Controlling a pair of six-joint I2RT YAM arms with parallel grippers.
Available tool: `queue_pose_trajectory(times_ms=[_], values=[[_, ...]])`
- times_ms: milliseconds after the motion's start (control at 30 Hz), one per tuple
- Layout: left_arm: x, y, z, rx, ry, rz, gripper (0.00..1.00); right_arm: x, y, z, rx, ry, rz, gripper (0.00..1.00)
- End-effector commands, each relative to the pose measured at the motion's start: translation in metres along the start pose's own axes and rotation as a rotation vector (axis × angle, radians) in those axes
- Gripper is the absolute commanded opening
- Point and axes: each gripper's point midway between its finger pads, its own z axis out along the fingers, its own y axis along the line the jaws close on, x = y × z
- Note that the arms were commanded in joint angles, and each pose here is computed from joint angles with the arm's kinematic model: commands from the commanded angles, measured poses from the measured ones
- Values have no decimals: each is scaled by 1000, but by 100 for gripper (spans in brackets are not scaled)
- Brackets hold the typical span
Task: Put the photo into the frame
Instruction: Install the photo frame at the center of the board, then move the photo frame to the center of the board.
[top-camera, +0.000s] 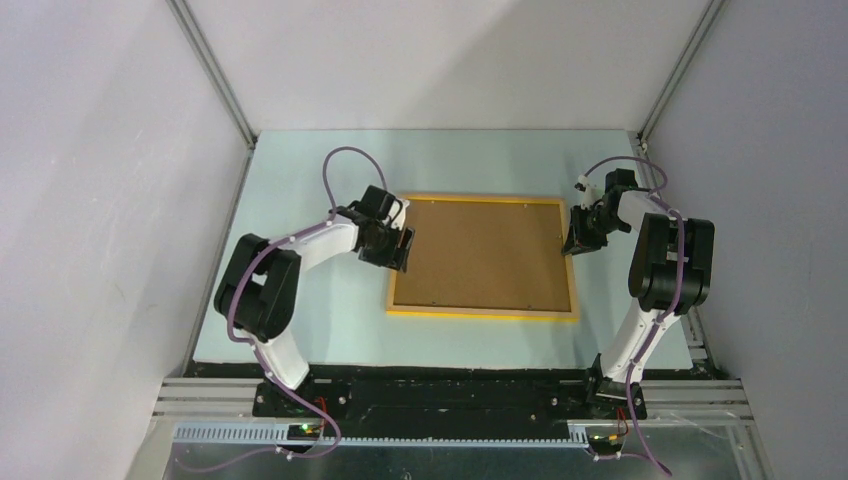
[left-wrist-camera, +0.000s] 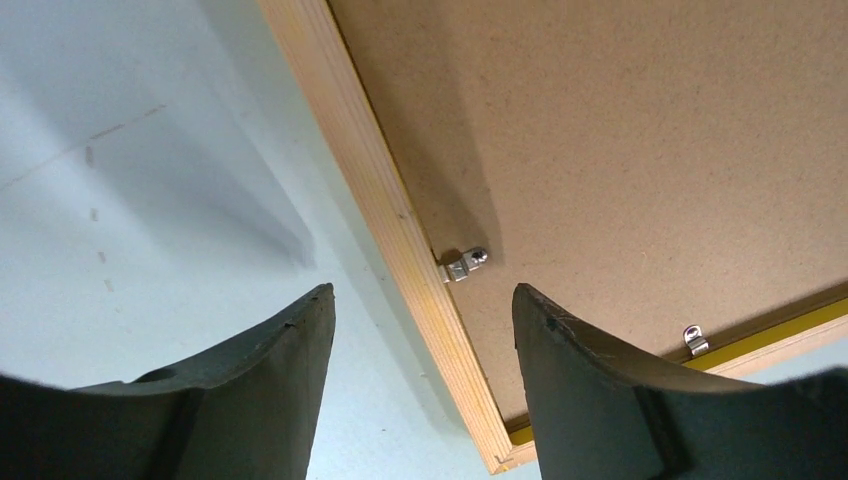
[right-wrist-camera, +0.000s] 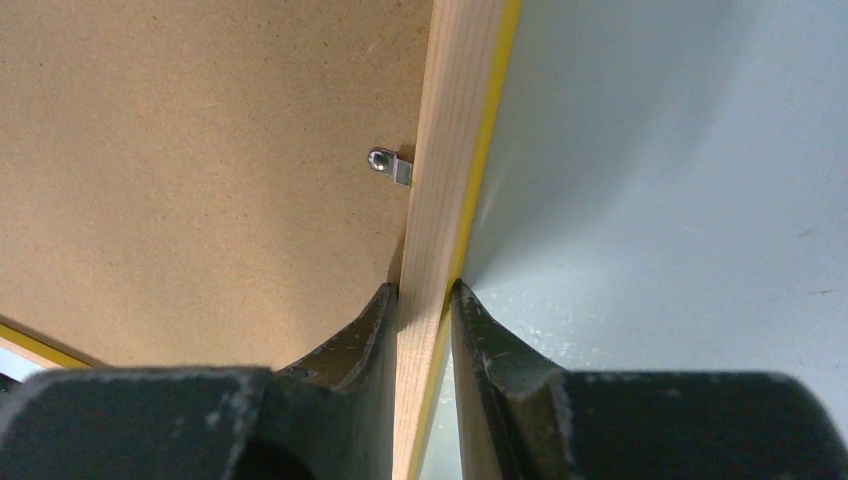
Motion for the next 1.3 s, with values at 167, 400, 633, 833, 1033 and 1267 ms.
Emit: queue_pose_trajectory(times_ms=[167,400,633,833,1033,1267], values=[[-63,20,-16,-18,-131,-21,70,-12,2,-3,-3,-53,-20,0],[-75,20,4,6,-106,-77,65,-13,4,-6,-1,-58,-23,0],[-69,25,17,-2,-73,-120,56,-11,4,-6,-14,-53,-13,0],[-63,26,25,1,-56,-131,45,-12,6,-5,-21,-57,-14,0],[-64,26,31,10,-48,-136,29,-14,8,-3,-17,-61,-25,0],[-72,38,34,8,-56,-156,3,-18,16,4,-13,-44,-60,0]])
